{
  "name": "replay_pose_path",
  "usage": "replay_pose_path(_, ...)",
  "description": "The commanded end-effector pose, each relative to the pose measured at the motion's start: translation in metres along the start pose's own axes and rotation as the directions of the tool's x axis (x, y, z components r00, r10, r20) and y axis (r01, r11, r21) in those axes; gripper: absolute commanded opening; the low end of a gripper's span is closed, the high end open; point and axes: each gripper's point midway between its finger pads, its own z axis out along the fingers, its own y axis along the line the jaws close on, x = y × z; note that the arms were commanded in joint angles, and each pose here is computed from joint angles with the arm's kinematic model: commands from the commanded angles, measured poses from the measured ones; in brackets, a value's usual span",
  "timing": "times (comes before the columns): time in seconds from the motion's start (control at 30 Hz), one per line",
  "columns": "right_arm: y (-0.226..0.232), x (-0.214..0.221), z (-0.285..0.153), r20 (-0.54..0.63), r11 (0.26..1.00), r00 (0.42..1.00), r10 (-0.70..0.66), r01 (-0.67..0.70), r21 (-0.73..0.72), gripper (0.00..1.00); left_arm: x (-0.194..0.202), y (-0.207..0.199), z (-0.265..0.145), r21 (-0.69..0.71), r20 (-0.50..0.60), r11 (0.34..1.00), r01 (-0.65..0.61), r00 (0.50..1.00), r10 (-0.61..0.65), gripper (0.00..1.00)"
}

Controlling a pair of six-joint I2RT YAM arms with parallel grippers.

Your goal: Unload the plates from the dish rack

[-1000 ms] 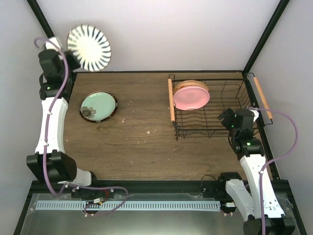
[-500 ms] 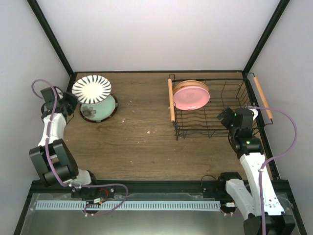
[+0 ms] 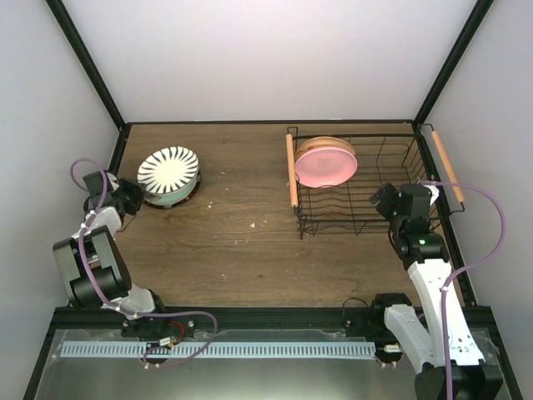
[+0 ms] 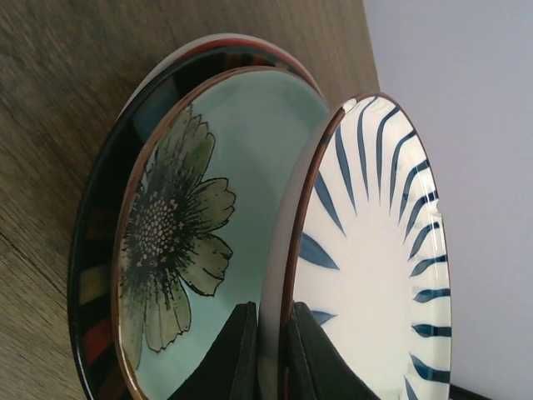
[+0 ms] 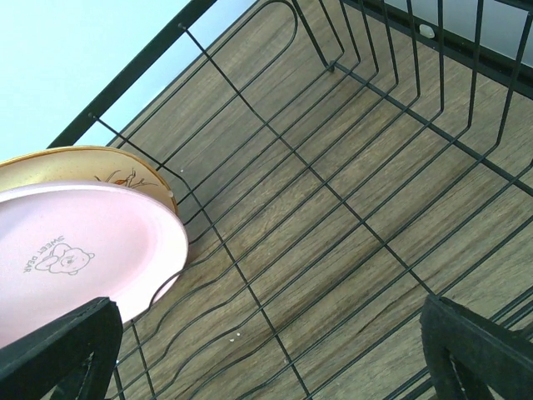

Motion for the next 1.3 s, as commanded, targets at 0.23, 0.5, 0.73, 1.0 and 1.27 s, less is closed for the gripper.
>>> replay_pose_path(0.23, 0.008, -0.018, -0.011, 0.045, 1.000, 0.999, 0.008, -0.007, -0.018, 1.00, -0.018, -0.026, 0.004, 0.124, 0.063, 0.988, -0.091, 0.994, 0.083, 0.04)
replay_pose_path(0.5, 0.007, -0.016, -0.012, 0.044, 1.000, 0.999, 0.007, -0.006, -0.018, 1.00, -0.015, -0.008, 0.006, 0.045, 0.066, 0.993, -0.107, 0.992, 0.104, 0.04)
replay_pose_path(0.73, 0.006, -0.016, -0.012, 0.043, 1.000, 0.999, 0.007, -0.007, -0.017, 1.00, -0.015, 0.005, 0.010, -0.004, 0.068, 0.994, -0.111, 0.992, 0.111, 0.04)
replay_pose_path(1.0, 0.006, -0.016, -0.013, 0.044, 1.000, 0.999, 0.009, -0.008, -0.016, 1.00, -0.014, 0.016, 0.015, -0.041, 0.059, 0.993, -0.107, 0.992, 0.109, 0.15)
replay_pose_path(1.27, 0.005, -0.016, -0.015, 0.046, 1.000, 0.999, 0.015, -0.014, -0.018, 1.00, -0.009, 0.021, 0.019, -0.054, 0.033, 0.992, -0.113, 0.993, 0.114, 0.70)
